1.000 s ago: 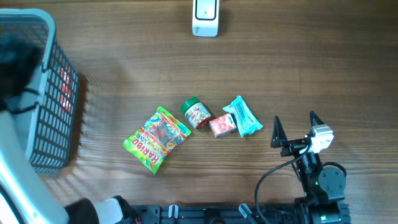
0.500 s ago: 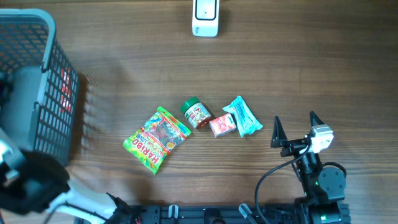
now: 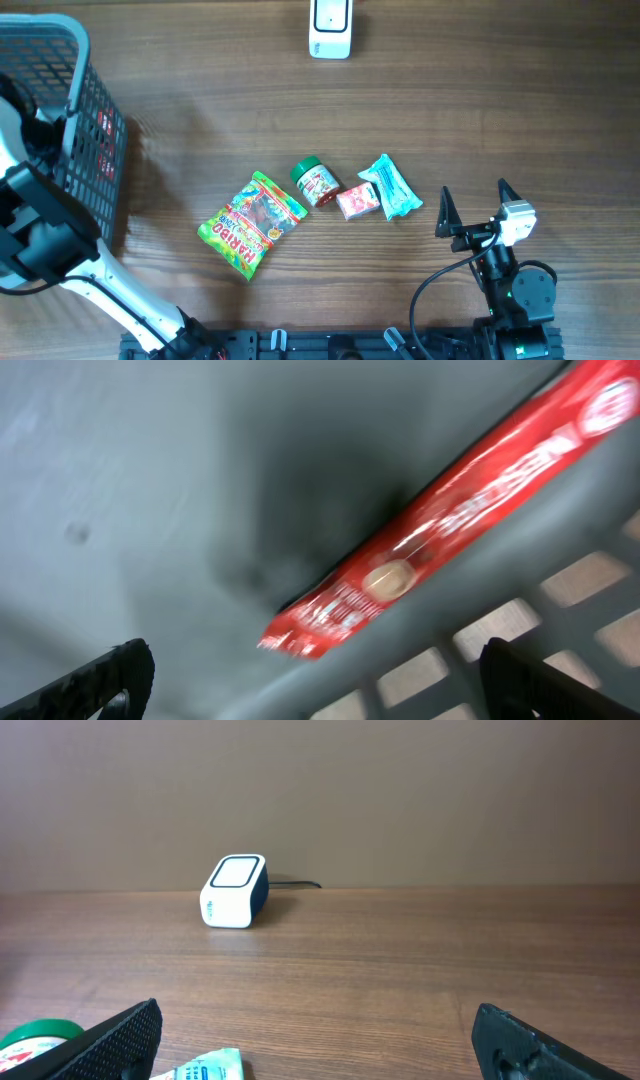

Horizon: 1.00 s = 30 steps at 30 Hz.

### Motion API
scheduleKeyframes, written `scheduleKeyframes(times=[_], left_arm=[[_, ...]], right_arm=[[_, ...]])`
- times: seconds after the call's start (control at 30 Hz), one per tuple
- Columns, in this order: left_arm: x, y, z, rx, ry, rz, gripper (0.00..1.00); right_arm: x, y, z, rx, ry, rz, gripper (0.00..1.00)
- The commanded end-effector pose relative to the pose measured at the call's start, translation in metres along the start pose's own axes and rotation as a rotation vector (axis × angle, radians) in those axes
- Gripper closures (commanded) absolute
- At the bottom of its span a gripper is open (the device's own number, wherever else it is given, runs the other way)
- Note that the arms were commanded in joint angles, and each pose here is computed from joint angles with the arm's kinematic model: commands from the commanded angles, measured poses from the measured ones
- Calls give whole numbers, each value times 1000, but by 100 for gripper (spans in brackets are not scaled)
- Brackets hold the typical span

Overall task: Scan the item barcode
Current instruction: 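Reach into the basket with the left gripper toward the red Nescafe stick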

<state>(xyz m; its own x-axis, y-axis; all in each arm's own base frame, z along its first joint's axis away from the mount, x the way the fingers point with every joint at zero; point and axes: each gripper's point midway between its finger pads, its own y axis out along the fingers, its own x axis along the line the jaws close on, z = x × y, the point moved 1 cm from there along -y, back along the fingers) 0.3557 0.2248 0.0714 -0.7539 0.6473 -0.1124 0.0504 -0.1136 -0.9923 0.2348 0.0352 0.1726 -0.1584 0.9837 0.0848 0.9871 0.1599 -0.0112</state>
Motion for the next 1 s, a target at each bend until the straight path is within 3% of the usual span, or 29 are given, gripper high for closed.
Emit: scheduleKeyframes(times=[0.0, 0.17, 0.5, 0.57, 0.73, 0.83, 0.97], left_arm=[[-14, 6, -4, -20, 83, -9, 0], [-7, 19, -1, -5, 120, -138, 0], [4, 61, 19, 156, 166, -208, 0], [19, 58, 16, 135, 86, -303, 0], [73, 35, 20, 40, -306, -594, 0], [84, 31, 31, 56, -493, -609, 0], [77, 37, 37, 111, -548, -525, 0]], right_arm=[[2, 0, 0, -2, -6, -12, 0], [2, 0, 0, -2, -6, -12, 0], [2, 0, 0, -2, -6, -12, 0], [2, 0, 0, -2, -6, -12, 0], [2, 0, 0, -2, -6, -12, 0], [2, 0, 0, -2, -6, -12, 0], [2, 0, 0, -2, -6, -12, 0]])
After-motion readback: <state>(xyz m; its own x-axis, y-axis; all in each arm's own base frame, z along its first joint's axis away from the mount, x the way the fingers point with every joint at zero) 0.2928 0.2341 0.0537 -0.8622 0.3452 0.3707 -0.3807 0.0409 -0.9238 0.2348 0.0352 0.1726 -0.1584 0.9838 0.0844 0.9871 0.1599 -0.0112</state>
